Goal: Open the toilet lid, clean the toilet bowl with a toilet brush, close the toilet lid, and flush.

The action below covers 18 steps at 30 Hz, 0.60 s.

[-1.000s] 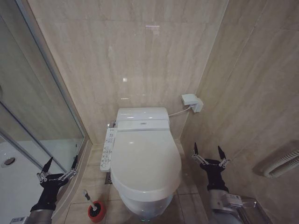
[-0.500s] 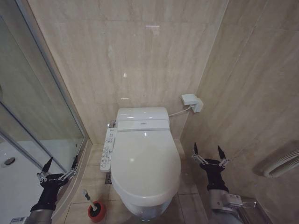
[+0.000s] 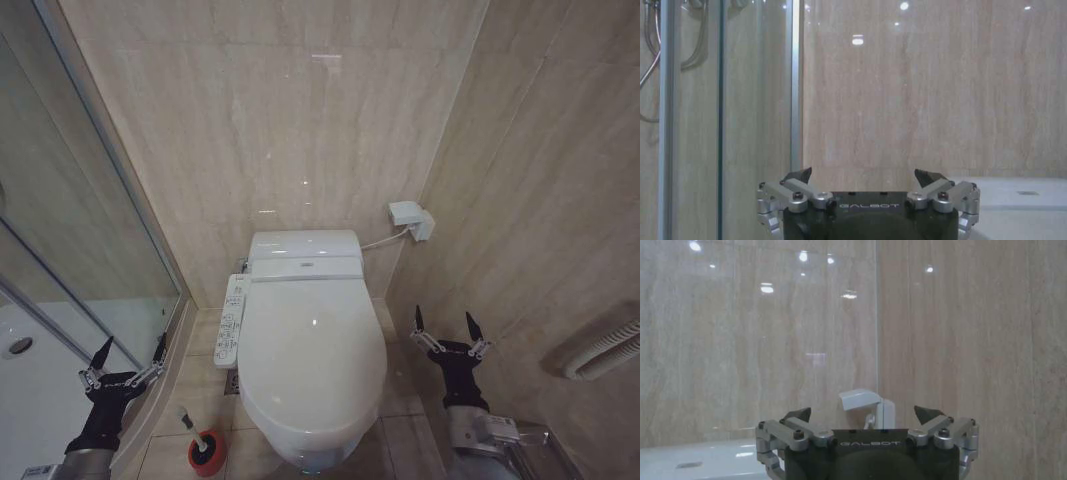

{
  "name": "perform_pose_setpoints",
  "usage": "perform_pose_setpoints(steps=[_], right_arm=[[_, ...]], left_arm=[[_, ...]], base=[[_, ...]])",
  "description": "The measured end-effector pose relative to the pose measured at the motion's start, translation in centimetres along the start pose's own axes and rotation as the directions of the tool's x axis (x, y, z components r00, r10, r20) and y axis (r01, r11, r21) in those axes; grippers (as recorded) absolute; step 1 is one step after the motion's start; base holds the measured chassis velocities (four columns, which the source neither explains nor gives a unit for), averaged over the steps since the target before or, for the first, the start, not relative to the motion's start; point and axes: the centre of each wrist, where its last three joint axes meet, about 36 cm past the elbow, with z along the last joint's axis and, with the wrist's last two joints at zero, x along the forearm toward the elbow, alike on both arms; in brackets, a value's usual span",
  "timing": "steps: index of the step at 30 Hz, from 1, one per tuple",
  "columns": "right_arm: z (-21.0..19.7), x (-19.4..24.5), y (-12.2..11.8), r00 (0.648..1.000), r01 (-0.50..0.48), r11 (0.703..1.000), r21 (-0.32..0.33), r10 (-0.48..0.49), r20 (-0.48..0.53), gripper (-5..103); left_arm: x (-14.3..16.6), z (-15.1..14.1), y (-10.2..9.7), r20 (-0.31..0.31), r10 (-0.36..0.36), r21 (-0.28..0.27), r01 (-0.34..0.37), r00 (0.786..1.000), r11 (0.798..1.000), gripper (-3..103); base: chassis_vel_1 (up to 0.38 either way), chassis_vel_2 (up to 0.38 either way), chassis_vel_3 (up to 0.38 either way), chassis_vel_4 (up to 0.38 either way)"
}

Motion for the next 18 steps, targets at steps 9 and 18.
perform_pose_setpoints(steps=[9, 18], right_arm=[[0.0, 0.0, 0.0, 1.000, 0.000, 1.000, 0.000, 0.000, 0.000, 100], [0.0, 0.0, 0.0, 1.000, 0.000, 1.000, 0.000, 0.000, -0.001, 100]], left_arm=[[0.0, 0.0, 0.0, 0.000, 0.000, 0.000, 0.000, 1.000, 1.000, 100], [-1.2, 0.1, -0.9, -0.035, 0.007, 0.018, -0.006, 0.999, 1.000, 100]], base=[[0.000, 0.000, 0.000, 0.000], [0.000, 0.000, 0.000, 0.000]])
